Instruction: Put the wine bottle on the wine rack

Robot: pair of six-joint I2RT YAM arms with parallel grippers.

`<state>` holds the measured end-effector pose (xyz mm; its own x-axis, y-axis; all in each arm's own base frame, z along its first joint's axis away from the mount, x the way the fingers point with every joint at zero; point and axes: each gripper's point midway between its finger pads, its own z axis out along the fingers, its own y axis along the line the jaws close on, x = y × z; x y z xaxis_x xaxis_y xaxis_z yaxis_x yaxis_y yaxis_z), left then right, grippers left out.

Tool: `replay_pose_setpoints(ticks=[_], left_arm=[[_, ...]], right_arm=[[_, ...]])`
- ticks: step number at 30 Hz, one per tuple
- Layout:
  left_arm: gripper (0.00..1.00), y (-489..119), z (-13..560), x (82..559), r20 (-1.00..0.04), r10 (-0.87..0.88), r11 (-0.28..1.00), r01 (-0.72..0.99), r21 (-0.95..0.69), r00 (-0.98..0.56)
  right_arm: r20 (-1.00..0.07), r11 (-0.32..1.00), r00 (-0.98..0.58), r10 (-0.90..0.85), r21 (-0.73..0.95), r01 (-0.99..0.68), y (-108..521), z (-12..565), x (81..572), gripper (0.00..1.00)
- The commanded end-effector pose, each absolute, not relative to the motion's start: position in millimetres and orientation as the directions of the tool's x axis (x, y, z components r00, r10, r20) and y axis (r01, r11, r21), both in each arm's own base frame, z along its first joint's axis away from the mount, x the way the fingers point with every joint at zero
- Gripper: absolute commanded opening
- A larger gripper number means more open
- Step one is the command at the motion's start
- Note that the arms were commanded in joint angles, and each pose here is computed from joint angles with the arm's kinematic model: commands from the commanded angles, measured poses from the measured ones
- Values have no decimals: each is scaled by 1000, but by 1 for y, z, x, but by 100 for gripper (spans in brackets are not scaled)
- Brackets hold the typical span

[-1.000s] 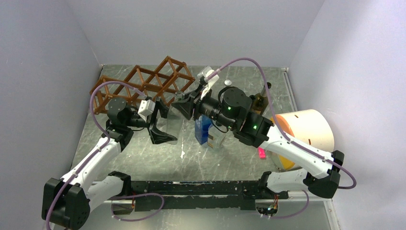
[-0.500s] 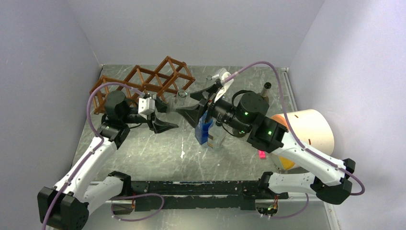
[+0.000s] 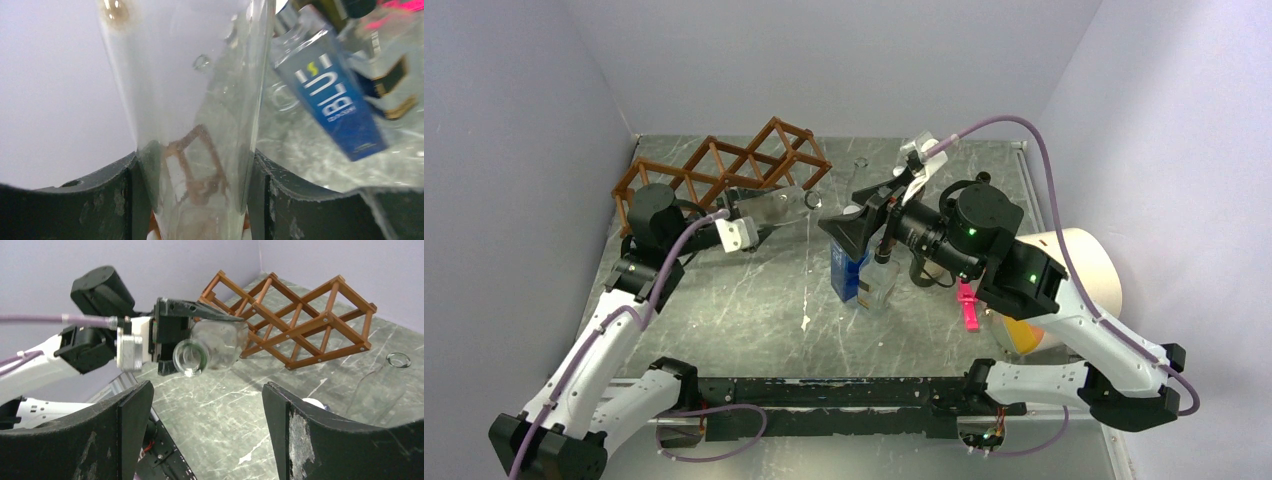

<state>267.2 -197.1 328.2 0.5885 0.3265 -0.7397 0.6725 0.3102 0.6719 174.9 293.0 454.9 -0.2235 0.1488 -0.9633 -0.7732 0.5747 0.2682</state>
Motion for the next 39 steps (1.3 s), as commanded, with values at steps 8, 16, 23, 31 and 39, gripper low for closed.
replay_pose_setpoints(ticks=[8,16,23,31,39], left_arm=[[7,-173,318,274,-445,469,320,322,891,763],[7,-171,291,273,-387,514,223,317,922,766],[7,-165,282,274,-341,557,182,289,940,757],[7,-164,278,272,-318,565,173,268,948,761],[7,-161,277,272,-293,576,171,238,956,763]], right_arm=[[-931,675,-329,-158,141,-724,325,403,205,84],[-868,652,-395,-301,115,-750,366,347,218,85],[-843,614,-420,-335,143,-776,391,327,218,84],[-797,604,-463,-387,160,-781,405,303,223,79],[-762,594,-513,-396,213,-776,402,286,220,73]])
